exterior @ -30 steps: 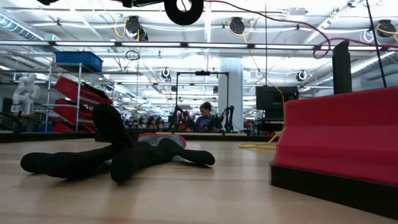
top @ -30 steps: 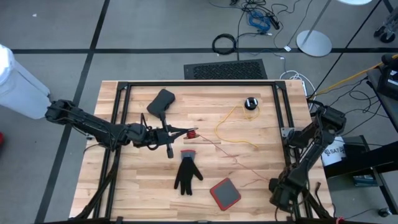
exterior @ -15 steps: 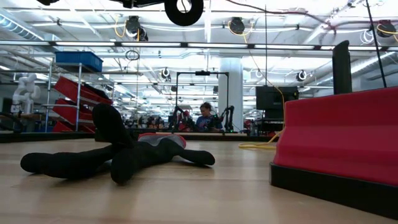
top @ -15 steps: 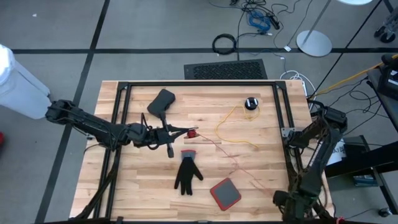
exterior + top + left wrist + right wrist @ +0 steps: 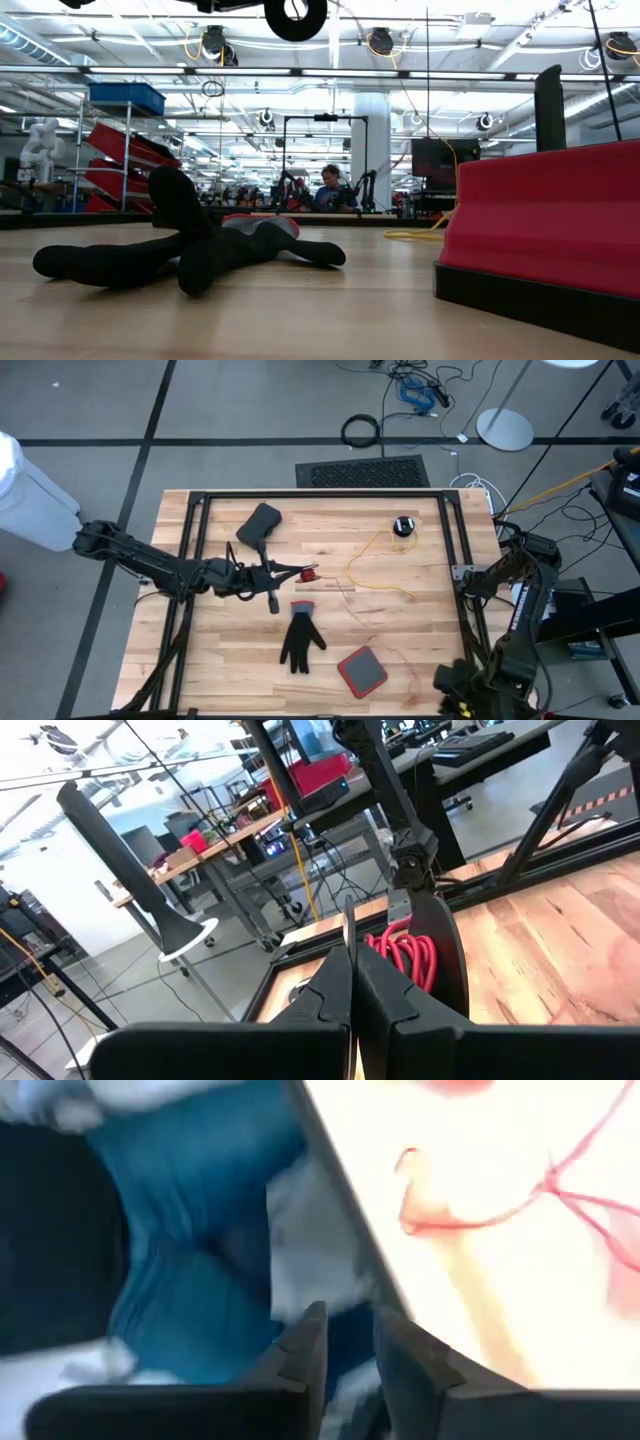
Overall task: Coil cords
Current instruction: Coil the red wire onto the black spool
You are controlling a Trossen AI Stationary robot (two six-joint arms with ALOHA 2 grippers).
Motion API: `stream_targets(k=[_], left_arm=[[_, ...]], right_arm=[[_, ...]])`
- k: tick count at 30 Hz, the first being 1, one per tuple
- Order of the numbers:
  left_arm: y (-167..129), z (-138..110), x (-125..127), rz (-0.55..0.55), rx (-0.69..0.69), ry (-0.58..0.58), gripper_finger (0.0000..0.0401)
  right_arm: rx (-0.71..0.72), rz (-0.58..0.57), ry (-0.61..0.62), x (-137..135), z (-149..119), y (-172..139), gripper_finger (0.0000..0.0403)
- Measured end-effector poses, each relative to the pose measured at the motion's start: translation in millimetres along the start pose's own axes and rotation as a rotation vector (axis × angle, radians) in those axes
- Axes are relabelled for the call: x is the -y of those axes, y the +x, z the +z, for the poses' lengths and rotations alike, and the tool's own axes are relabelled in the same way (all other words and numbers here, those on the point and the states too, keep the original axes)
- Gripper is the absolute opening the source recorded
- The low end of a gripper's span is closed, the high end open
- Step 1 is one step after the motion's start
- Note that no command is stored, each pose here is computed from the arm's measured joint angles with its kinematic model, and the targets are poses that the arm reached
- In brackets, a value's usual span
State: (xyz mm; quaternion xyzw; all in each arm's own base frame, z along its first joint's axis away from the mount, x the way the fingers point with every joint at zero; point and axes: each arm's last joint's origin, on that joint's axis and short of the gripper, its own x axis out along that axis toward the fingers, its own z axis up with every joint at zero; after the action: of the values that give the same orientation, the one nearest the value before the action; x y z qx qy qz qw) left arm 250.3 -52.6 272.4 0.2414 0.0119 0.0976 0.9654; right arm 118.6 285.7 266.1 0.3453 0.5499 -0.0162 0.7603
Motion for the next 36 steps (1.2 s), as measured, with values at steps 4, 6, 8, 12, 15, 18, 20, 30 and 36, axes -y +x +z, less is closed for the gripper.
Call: stream_targets(k=[4,6,8,12,15,18,20,30,36], left_arm=[[0.0,0.2,-0.1,0.001,0.002,-0.001,0.0000],[0.0,0.1,-0.1,0.001,0.001,0.000,0.0000],[0.0,0.1,0.0,0.000,0.001,0.000,0.0000],[0.0,0.0,0.0,0.000,0.000,0.000,0.0000],[0.0,0.0,0.0,0.000,0.000,0.000,0.0000],[0.0,0.0,0.0,0.000,0.000,0.000,0.0000],[0.0,0.0,0.0,0.000,0.000,0.000,0.0000],[0.0,0.0,0.0,0.000,0.000,-0.013,0.0000],[0.0,-0.3,0.2,-0.002,-0.003,-0.018,0.0000]], right_arm=[[0.238,-0.037,-0.161,2.3,14.2,0.8,0.0098],[0.328,-0.097,-0.221,6.2,23.5,1.2,0.0103],[0.399,-0.178,-0.263,11.7,35.7,1.9,0.0104],[0.488,-0.313,-0.326,25.7,63.7,12.5,0.0101],[0.512,-0.385,-0.358,39.8,88.4,27.7,0.0099],[0.548,-0.415,-0.373,56.8,113.7,46.4,0.0099],[0.568,-0.400,-0.366,67.6,129.3,57.9,0.0098],[0.698,-0.198,-0.250,131.1,188.8,89.7,0.0098],[0.771,-0.036,-0.241,145.9,212.1,84.8,0.0098]])
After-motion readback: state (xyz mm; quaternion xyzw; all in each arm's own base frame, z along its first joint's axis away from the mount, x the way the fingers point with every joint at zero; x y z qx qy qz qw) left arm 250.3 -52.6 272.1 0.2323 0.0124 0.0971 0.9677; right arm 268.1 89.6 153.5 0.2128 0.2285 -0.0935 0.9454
